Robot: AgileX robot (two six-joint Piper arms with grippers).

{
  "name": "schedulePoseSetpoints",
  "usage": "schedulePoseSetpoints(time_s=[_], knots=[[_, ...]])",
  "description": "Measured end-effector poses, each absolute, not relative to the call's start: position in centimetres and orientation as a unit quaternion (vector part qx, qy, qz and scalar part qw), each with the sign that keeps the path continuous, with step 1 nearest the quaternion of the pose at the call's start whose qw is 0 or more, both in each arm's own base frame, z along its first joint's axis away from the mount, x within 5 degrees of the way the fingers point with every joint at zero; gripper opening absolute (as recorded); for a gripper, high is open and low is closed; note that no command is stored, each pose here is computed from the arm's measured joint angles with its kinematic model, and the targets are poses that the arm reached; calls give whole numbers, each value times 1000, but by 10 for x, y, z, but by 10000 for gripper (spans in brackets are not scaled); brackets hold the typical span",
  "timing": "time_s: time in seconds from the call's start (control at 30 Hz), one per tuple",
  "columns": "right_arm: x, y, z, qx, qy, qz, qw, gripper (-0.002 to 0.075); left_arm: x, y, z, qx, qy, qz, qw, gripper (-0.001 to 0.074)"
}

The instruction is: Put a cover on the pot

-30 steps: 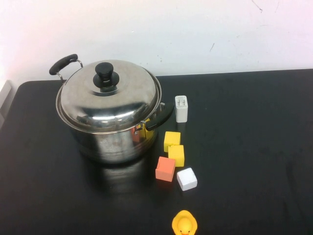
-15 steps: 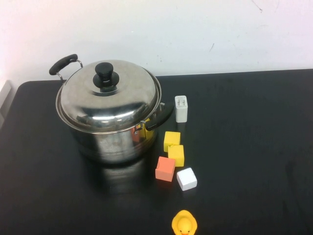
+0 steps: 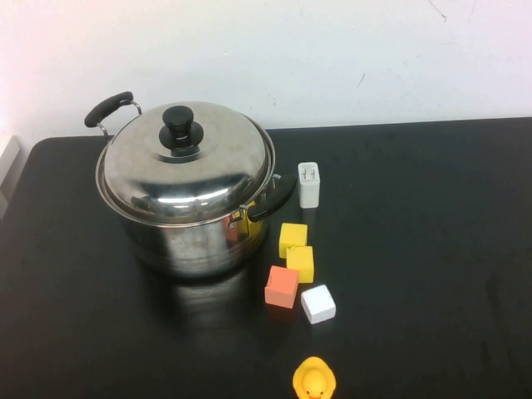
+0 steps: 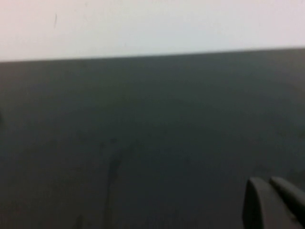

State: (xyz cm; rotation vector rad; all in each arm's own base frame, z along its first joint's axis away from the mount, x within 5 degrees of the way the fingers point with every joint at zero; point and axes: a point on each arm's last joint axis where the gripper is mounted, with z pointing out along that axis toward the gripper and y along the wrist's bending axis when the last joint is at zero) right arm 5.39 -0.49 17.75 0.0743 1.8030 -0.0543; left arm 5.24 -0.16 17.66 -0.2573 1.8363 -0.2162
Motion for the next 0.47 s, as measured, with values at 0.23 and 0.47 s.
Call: schedulePoseSetpoints(time_s=[0.23, 0.47], knots=[[52, -4, 171, 43, 807, -11, 589, 0, 52, -2, 177, -111, 791, -93, 595, -1], [52, -4, 171, 47, 808, -8, 587, 0, 52, -2, 177, -110, 791, -93, 595, -2]])
